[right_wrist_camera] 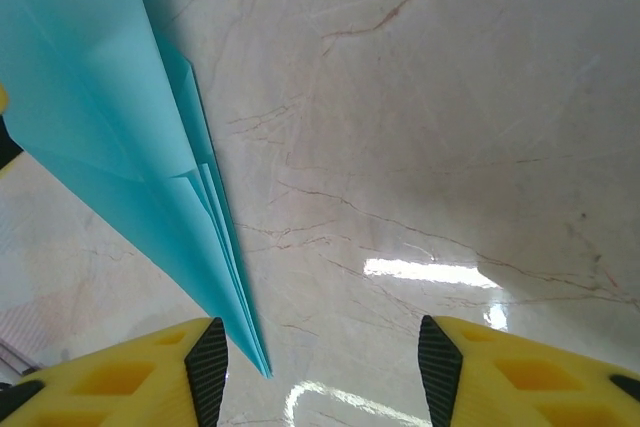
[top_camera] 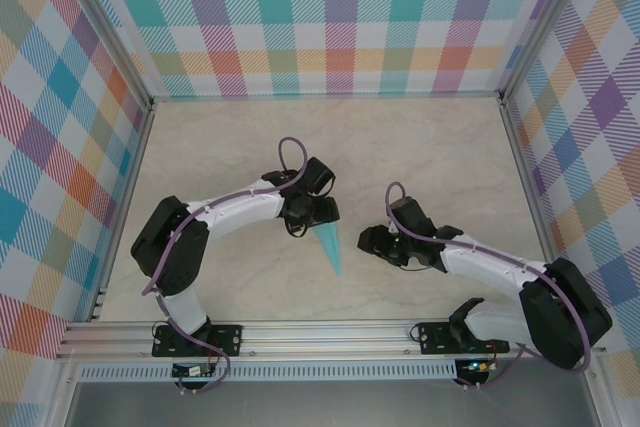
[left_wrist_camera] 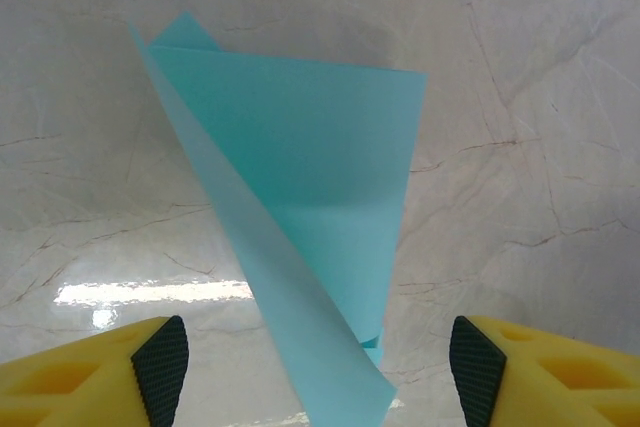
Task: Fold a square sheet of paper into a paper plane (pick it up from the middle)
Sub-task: Move a paper plane to the center of the table.
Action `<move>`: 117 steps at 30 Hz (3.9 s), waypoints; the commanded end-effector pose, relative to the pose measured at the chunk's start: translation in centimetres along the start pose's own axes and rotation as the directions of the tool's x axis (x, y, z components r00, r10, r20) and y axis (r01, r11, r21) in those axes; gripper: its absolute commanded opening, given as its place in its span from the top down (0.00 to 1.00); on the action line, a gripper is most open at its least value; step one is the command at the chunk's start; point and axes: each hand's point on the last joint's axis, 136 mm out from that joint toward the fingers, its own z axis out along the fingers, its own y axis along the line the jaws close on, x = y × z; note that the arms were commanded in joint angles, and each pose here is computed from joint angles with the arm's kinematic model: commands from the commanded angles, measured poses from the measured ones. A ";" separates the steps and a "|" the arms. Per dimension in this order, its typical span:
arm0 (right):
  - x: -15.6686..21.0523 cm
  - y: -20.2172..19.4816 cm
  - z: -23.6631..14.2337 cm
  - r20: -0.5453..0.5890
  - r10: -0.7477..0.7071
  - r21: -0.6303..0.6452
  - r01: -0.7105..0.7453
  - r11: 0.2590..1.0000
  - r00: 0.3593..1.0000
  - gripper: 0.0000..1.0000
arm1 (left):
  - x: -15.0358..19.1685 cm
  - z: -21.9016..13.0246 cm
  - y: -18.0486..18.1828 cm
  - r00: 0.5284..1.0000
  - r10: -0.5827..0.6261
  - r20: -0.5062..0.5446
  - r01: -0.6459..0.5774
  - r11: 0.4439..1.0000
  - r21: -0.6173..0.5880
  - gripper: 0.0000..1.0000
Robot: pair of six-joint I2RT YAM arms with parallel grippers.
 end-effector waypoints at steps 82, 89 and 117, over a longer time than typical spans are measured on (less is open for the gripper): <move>-1.1 8.5 5.9 -0.153 -0.371 0.128 0.390 0.912 0.916 0.90 | 0.7 -7.2 5.4 0.971 -0.102 0.215 0.084 0.992 0.091 0.64; -5.7 6.2 2.5 -0.048 -0.371 0.405 0.358 0.842 0.927 0.89 | 0.4 -9.8 8.0 0.935 -0.185 0.302 0.152 0.980 0.130 0.59; -7.9 2.3 7.9 -0.145 -0.258 0.499 0.296 0.815 0.955 0.83 | 0.6 -8.7 9.2 0.937 -0.228 0.264 0.195 0.970 0.145 0.57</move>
